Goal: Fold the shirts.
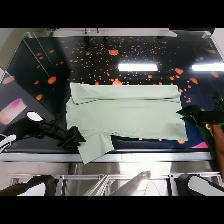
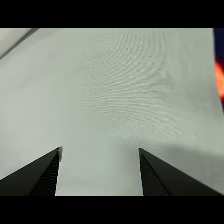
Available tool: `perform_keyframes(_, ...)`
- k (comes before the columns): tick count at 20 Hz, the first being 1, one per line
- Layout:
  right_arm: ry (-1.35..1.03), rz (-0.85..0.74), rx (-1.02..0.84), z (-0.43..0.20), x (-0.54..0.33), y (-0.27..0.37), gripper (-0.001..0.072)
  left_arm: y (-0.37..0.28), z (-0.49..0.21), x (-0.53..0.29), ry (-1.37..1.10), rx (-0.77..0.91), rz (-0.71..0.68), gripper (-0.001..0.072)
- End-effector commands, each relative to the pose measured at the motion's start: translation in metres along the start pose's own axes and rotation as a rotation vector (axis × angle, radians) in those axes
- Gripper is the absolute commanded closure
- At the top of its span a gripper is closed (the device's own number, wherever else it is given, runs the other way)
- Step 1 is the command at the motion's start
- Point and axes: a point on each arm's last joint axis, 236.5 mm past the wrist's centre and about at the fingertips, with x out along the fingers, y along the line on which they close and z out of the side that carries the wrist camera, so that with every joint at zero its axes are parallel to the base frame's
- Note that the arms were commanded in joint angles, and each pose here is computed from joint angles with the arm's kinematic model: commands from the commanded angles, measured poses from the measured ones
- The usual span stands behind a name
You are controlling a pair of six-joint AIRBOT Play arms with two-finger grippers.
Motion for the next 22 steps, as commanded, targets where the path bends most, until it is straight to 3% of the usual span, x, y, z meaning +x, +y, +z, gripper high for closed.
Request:
perform_keyframes(1,-0.010,0.016,0.067,-0.001,-0.016,-0.012,0.0163,-0.006,-0.007,0.005,0.062,0.068,-0.012,0.0299)
perform_keyframes(4,-0.053,0.011,0.112,0.005,-0.029,-0.026,0.0163,-0.004,0.005,-0.028,-0.039,0.090,-0.008,0.0358)
perform_keyframes(11,-0.070,0.002,0.102,0.009,-0.030,-0.030,0.0163,0.037,-0.013,-0.039,-0.270,-0.101,-0.033,0.0356)
perform_keyframes(16,-0.079,0.018,0.106,0.011,-0.030,-0.026,0.0163,0.038,0.020,-0.035,-0.464,-0.088,-0.007,0.0356)
perform_keyframes(22,-0.077,0.015,0.105,0.011,-0.030,-0.026,0.0163,0.021,0.021,0.008,-0.362,-0.068,-0.041,0.0357)
